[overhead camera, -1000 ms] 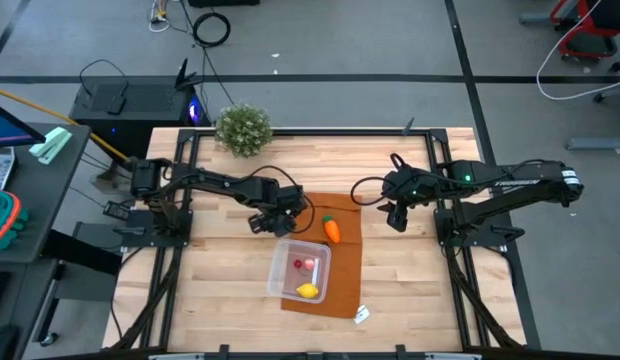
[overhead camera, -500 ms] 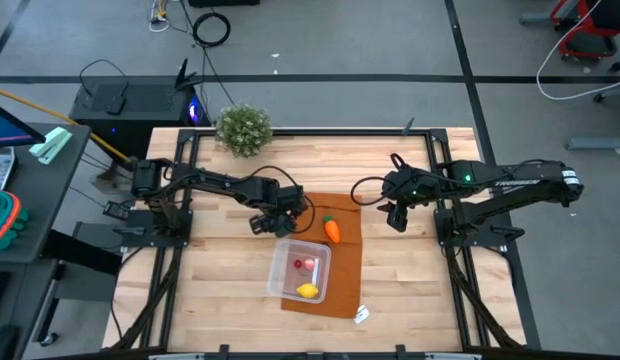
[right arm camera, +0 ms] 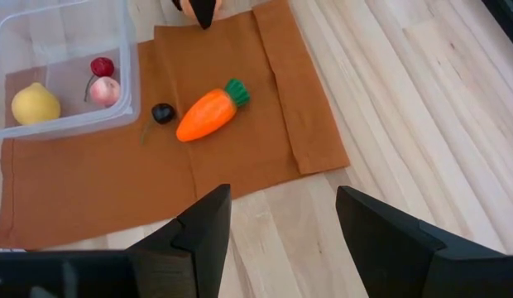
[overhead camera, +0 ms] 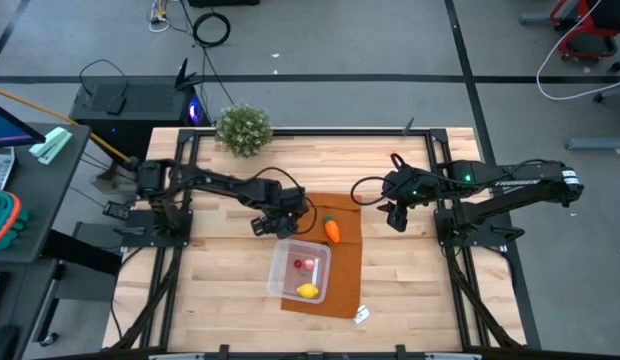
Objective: Pick and placing Produce into tupperware
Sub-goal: Put the large pink peach into the transparent bin
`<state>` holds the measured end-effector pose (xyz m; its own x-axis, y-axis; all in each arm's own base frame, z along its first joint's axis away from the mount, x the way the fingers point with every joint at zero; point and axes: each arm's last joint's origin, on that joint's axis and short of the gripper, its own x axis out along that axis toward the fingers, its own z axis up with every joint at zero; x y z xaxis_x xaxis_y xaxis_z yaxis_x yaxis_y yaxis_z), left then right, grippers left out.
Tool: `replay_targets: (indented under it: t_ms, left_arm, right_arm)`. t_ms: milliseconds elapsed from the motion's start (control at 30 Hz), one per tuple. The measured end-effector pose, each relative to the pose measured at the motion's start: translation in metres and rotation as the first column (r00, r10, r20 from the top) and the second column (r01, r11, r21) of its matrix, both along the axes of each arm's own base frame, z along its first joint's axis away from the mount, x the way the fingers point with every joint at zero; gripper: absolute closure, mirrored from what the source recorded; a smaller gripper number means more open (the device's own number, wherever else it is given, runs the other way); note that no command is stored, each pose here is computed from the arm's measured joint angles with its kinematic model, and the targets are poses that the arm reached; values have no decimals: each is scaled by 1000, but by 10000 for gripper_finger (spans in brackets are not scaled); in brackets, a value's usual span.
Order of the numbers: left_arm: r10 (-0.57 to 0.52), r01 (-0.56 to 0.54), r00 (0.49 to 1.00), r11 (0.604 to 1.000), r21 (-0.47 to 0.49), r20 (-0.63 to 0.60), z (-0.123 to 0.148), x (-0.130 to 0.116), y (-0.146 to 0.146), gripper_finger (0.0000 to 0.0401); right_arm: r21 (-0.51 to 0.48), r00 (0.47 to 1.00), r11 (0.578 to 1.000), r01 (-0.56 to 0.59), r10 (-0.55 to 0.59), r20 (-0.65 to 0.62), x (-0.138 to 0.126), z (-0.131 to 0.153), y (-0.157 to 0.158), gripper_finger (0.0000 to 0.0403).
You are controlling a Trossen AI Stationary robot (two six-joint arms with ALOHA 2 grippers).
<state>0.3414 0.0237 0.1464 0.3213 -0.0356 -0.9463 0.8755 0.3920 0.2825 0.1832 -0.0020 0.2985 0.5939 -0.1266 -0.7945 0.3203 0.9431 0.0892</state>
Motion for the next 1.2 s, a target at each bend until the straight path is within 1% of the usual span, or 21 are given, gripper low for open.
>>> replay_targets:
  t_ms: [133, 433, 700, 1067, 1133, 1200]
  left_arm:
    - [-1, 1, 1000, 1000, -4, -31, -7, 0, 0, 135]
    - [3, -3, 999, 1000, 3, -38, -7, -1, 0, 180]
    - [7, -7, 999, 1000, 7, -44, -7, -2, 0, 205]
    - [5, -1, 999, 992, 125, -32, -3, -1, -11, 221]
    - [34, -35, 999, 987, 158, 7, 0, 1, -12, 222]
    - [91, -99, 994, 979, 177, 52, 5, 3, -12, 222]
  right_arm:
    - [0, 1000, 1000, 1, -1, 1, 0, 0, 0, 213]
    - [0, 1000, 1000, 0, 0, 2, 0, 0, 0, 213]
    - [-1, 1000, 1000, -1, 1, 1, 0, 0, 0, 213]
    - [-1, 1000, 1000, -2, 2, 2, 0, 0, 0, 213]
    - [-1, 1000, 1000, -1, 1, 1, 0, 0, 0, 213]
    - [-1, 1000, 1000, -1, 1, 2, 0, 0, 0, 213]
